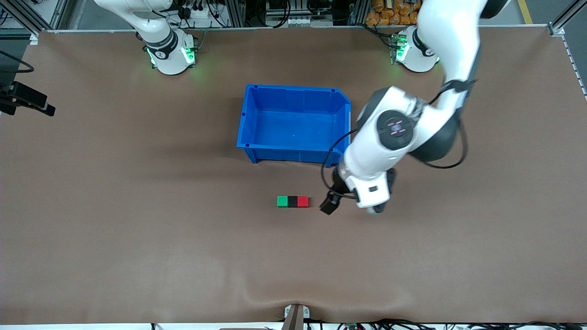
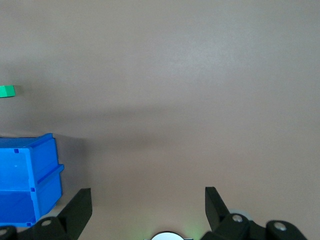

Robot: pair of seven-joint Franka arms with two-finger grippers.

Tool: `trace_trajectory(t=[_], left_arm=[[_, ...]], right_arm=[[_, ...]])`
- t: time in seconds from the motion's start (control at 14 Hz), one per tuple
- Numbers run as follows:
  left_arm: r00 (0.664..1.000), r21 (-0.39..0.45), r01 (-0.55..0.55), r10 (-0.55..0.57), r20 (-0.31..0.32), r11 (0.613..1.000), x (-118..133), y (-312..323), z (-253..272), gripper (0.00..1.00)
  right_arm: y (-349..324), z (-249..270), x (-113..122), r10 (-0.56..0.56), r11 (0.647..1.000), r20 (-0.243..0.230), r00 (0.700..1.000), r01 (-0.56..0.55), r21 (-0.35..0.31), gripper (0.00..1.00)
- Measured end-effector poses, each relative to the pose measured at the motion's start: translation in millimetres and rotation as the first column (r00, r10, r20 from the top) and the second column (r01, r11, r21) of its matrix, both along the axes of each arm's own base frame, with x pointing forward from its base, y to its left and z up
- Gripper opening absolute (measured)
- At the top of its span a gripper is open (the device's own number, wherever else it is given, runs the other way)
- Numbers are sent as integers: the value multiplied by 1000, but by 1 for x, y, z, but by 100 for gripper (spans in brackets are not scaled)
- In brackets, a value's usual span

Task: Attach green and red cubes to black cube
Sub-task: 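Open the left gripper and lift it away from the red cube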

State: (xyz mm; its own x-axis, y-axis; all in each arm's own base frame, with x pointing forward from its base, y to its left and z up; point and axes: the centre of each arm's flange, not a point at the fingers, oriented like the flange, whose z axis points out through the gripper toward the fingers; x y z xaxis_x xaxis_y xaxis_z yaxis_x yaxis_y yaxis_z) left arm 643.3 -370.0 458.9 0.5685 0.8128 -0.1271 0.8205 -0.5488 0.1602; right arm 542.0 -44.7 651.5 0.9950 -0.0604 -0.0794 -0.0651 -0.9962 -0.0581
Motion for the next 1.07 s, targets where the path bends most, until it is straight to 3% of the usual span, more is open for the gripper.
trace_trajectory(t=[0.14,0.29,0.57,1.07], left_arm=[[987,27,161,-161,15,987,-1,32,35,100],[946,68,324,-325,4,944,-8,62,64,100],[902,190,422,-432,11,886,-3,109,89,100],[772,239,619,-636,-8,748,-14,185,148,100]], right_arm=[[11,-2,2,21,1000,4,1000,-21,-2,100],[20,-4,5,37,999,10,999,-37,-5,100],[19,-4,7,35,999,22,999,-35,-7,100],[22,-4,7,39,999,22,999,-39,-4,100]])
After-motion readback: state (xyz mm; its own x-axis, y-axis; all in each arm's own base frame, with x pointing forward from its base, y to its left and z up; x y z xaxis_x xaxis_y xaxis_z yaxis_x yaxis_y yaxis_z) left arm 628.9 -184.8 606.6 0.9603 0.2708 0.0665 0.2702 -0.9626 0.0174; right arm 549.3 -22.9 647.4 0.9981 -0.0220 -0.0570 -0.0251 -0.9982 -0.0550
